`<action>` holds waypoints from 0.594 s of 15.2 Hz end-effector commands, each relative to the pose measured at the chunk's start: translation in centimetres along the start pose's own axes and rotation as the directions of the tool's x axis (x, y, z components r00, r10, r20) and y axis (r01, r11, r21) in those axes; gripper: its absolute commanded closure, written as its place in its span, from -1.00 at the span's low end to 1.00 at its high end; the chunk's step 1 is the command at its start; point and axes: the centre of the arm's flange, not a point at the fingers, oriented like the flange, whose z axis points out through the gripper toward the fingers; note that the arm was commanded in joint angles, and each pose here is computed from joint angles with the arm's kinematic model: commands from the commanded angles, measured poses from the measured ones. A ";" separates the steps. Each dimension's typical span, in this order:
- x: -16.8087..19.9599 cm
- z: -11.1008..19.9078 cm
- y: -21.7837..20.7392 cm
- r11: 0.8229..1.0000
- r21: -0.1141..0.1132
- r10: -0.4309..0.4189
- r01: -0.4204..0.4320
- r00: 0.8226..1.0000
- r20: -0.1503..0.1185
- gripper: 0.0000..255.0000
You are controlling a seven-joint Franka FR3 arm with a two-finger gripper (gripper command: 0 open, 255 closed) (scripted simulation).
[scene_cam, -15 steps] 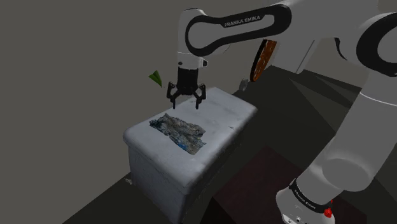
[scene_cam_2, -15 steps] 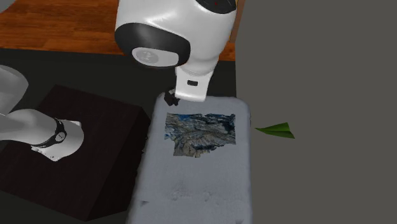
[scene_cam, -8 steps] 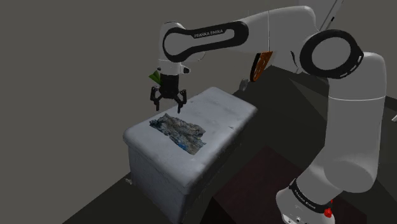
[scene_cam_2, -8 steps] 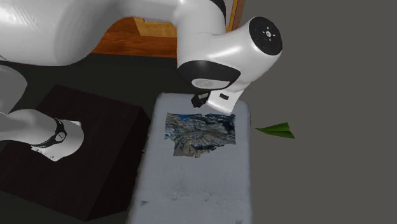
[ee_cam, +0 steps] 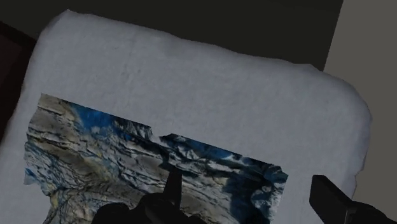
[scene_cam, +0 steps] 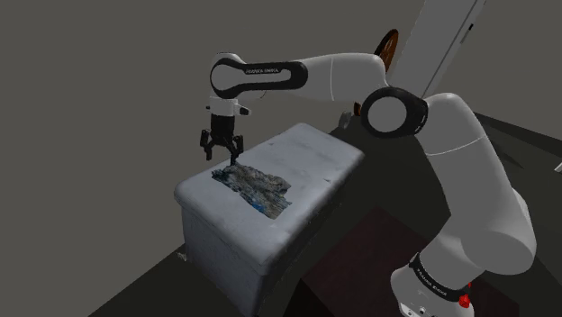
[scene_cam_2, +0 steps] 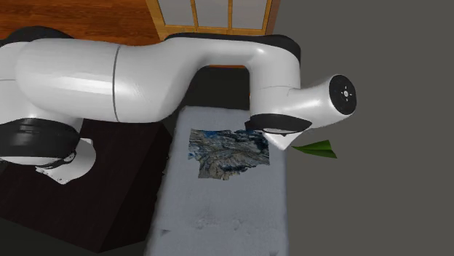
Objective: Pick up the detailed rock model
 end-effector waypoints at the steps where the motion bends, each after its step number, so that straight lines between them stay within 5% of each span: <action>1: 1.7 0.9 -2.0 0.998 0.000 0.069 -0.069 0.997 0.021 -1.00; 9: 3.5 4.8 -3.3 0.996 0.000 0.094 -0.094 0.995 0.029 -1.00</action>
